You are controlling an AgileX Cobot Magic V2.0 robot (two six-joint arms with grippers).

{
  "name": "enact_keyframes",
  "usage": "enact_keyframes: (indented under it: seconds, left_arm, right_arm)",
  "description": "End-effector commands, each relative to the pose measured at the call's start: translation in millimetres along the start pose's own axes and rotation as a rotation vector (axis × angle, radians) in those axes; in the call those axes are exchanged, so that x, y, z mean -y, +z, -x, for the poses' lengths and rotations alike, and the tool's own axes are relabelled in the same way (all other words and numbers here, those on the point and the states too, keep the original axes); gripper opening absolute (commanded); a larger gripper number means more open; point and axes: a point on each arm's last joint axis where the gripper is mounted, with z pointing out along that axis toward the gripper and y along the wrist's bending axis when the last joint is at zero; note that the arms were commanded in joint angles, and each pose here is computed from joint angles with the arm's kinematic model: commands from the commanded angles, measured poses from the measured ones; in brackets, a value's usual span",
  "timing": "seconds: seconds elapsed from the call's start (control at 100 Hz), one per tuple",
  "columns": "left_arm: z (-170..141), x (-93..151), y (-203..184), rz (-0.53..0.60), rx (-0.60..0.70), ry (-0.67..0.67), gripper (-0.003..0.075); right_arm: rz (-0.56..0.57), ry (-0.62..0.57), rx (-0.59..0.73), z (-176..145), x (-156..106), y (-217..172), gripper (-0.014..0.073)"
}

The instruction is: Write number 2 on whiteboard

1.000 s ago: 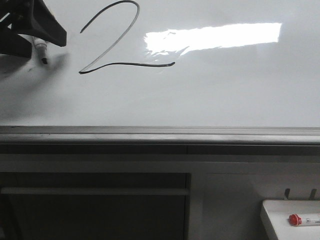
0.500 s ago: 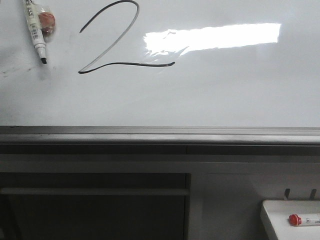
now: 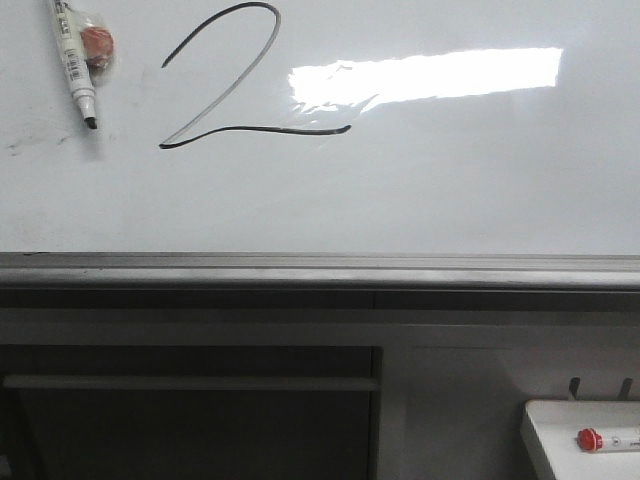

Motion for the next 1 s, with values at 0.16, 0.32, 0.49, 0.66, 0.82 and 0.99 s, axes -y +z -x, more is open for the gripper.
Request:
enact_keyframes:
  seconds: [0.16,0.32,0.49,0.66,0.82,0.99]
  left_arm:
    - [-35,12,-31,-0.01,0.089,0.019,-0.002]
    - [-46,15,-36,-0.016,0.106,0.02,-0.002]
    - [-47,15,-35,-0.016,0.1,0.018,-0.002]
    - [-47,15,-35,-0.016,0.1,0.018,-0.002]
    - [-47,15,-35,-0.016,0.1,0.018,-0.002]
    - [-52,13,-31,-0.013,0.097,0.001,-0.002]
  right_arm:
    - [-0.158,-0.003,0.196,-43,-1,-19,-0.0071]
    - [-0.161,0.0,0.215,-46,-2,-23,-0.0071]
    - [-0.157,0.004,0.212,-46,-2,-22,-0.0071]
    - [-0.157,0.004,0.21,-47,-2,-22,-0.0071]
    - [-0.157,0.004,0.21,-47,-2,-22,-0.0071]
    - [-0.157,0.004,0.21,-47,-2,-22,-0.0071]
